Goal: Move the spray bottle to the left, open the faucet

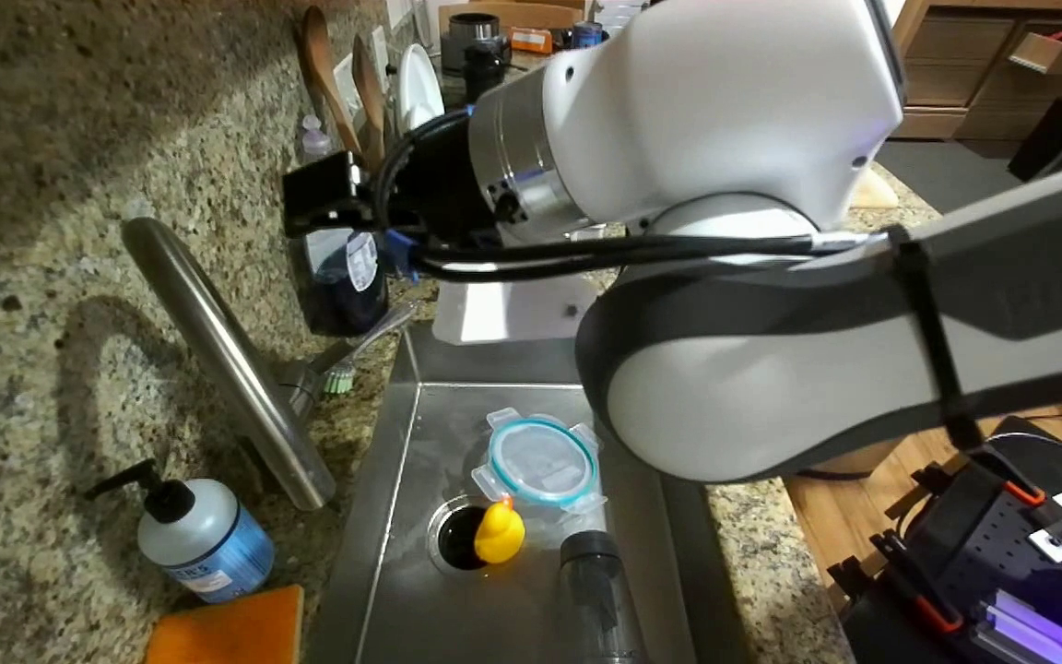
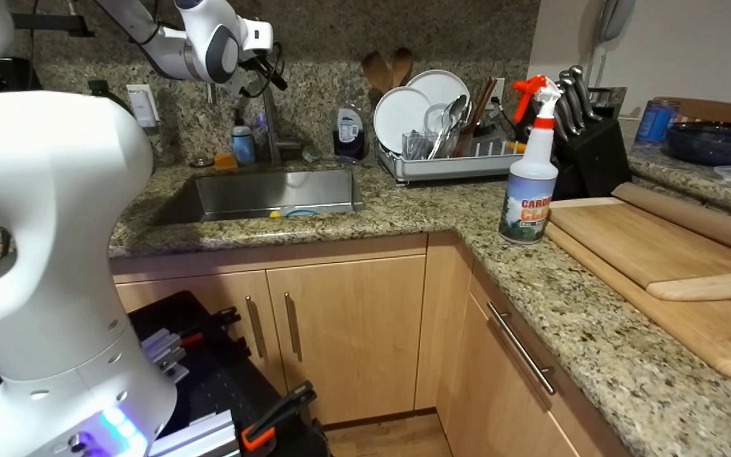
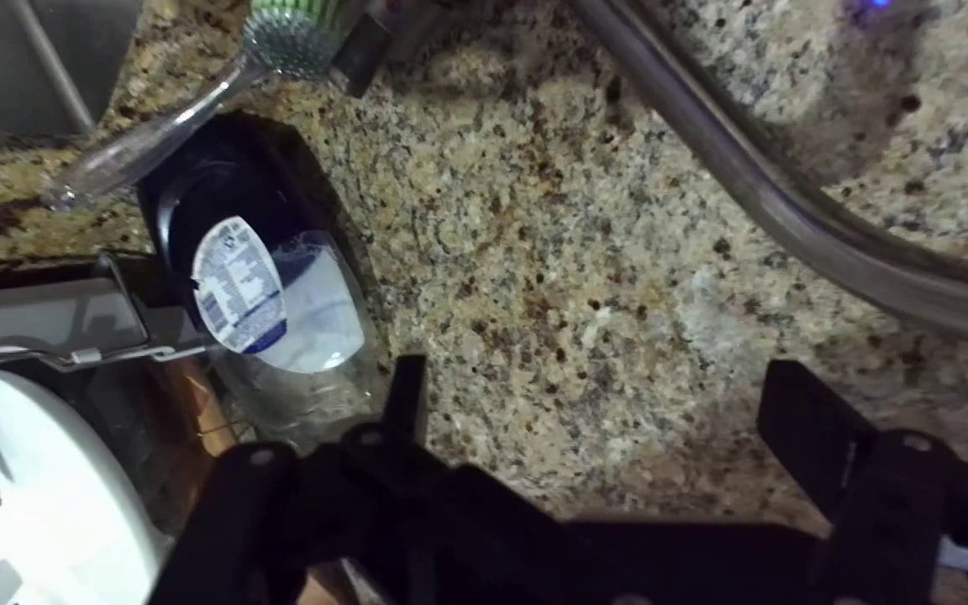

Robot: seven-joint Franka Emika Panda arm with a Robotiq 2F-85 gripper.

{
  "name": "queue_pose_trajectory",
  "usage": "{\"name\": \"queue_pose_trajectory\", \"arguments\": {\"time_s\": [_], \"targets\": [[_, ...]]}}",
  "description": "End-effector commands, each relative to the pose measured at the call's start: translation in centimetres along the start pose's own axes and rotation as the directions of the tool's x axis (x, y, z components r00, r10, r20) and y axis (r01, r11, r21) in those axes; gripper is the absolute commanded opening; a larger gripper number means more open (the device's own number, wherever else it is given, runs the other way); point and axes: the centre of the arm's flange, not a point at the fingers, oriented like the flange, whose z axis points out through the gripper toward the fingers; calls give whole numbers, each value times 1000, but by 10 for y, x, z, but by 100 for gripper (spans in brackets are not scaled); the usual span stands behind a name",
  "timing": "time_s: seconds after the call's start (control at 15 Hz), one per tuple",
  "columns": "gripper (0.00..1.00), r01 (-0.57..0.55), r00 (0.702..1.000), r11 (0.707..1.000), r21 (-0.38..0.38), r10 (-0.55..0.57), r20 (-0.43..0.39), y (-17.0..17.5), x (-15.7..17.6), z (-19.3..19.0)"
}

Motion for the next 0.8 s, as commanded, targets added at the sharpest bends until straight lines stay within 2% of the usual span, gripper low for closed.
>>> {"name": "queue_pose_trajectory", "arguments": {"time_s": [0.0, 0.2, 0.4, 0.47, 0.6, 0.67, 0.73], "targets": [[100, -135, 983, 988, -68, 142, 114, 46, -15, 2], [100, -190, 952, 975, -112, 210, 221, 63, -49, 11], [100, -184, 913, 956, -228, 253, 321, 64, -74, 20], [100, -166, 943, 971, -172, 207, 261, 53, -73, 20], [100, -166, 928, 964, -208, 224, 297, 59, -79, 23], [100, -224, 895, 952, -208, 285, 343, 56, -82, 23], [100, -240, 861, 928, -284, 338, 379, 54, -88, 19]]}}
